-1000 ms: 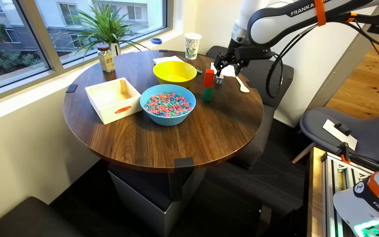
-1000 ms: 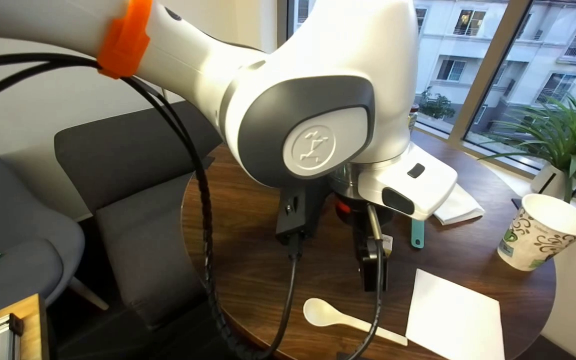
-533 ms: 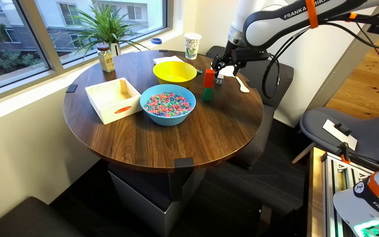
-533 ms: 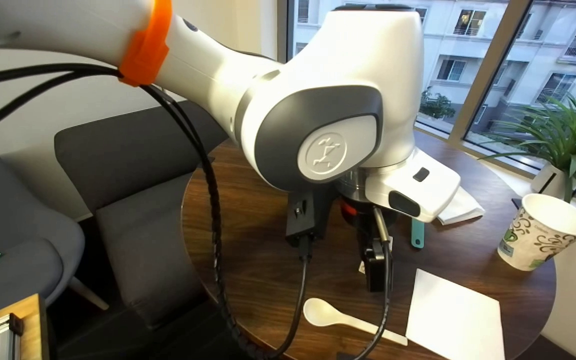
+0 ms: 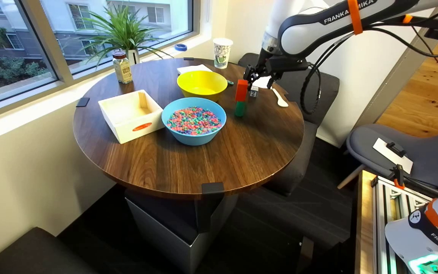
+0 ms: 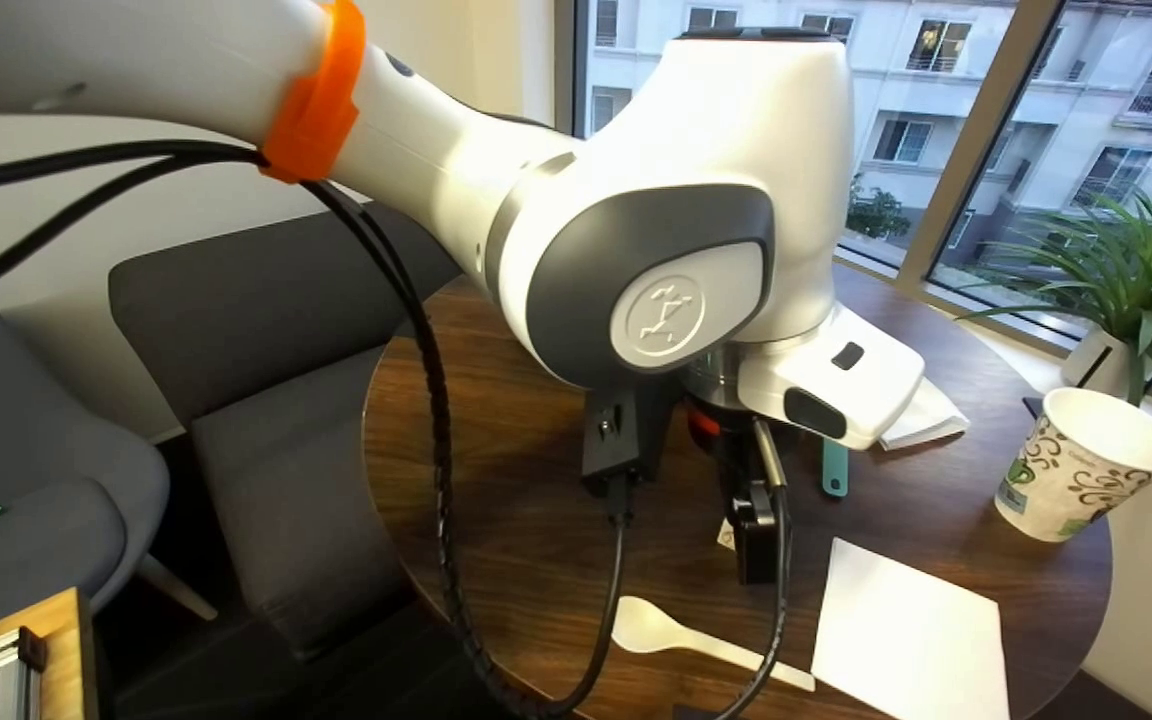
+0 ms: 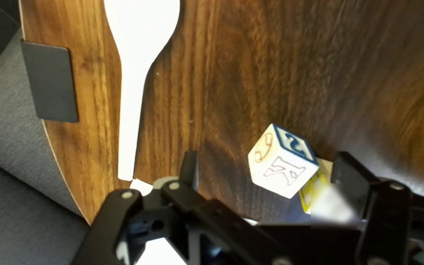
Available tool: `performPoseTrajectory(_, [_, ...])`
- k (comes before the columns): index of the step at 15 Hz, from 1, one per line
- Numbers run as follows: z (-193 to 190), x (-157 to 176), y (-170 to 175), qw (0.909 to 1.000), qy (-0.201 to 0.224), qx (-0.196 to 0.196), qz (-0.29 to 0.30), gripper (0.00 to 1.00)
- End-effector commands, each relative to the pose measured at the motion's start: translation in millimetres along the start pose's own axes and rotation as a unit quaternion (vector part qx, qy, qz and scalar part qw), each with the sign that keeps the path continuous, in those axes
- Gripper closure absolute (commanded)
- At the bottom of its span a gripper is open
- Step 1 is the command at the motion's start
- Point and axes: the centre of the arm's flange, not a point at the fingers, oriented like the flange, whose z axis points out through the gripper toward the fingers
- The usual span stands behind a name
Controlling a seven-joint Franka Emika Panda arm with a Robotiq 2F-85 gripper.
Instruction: Stack up the objects one on top of the other
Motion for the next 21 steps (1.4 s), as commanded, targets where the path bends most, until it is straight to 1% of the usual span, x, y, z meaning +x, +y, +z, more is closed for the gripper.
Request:
performPoseTrajectory(1, [4.6, 4.6, -3.9, 1.0000, -0.008, 0.002, -0.003, 0.12])
performPoseTrajectory(3, [5.6, 5.5, -4.2, 1.0000, -0.009, 0.002, -0.003, 0.14])
performPoseTrajectory(4, [5.9, 6.1, -4.4, 1.0000, -0.009, 0.002, -0.003, 0.18])
performPoseTrajectory(5, [6.3, 6.4, -4.5, 1.0000, -0.009, 0.003, -0.002, 0.17])
performPoseTrajectory(6, [6.5, 6.7, -4.7, 1.0000, -0.009, 0.003, -0.002, 0.19])
performPoseTrajectory(8, [6.8, 7.3, -5.0, 1.0000, -0.009, 0.003, -0.002, 0.24])
performPoseTrajectory(9, [7.4, 7.5, -5.0, 1.0000, -0.008, 0.002, -0.002, 0.30])
performPoseTrajectory(10, [7.6, 7.6, -5.0, 1.0000, -0.007, 0.002, -0.002, 0.41])
performPoseTrajectory(11, [7.6, 7.9, -4.9, 1.0000, -0.008, 0.003, -0.001, 0.49])
performPoseTrajectory(12, [7.5, 8.1, -5.0, 1.0000, -0.008, 0.003, 0.000, 0.55])
performPoseTrajectory(13, [7.3, 8.3, -5.0, 1.0000, -0.008, 0.004, 0.000, 0.66])
performPoseTrajectory(14, [7.0, 8.2, -5.2, 1.0000, -0.008, 0.005, 0.001, 0.81])
performPoseTrajectory(15, [6.9, 8.0, -5.1, 1.0000, -0.008, 0.005, 0.001, 0.88])
performPoseTrajectory(16, [6.6, 8.1, -4.9, 1.0000, -0.008, 0.005, 0.002, 0.91])
performPoseTrajectory(19, [0.2, 8.1, -7.0, 1.0000, 0.000, 0.009, 0.003, 0.91])
performPoseTrajectory(21, [-16.9, 8.1, -13.0, 0.9997, 0.016, 0.018, 0.000, 0.91])
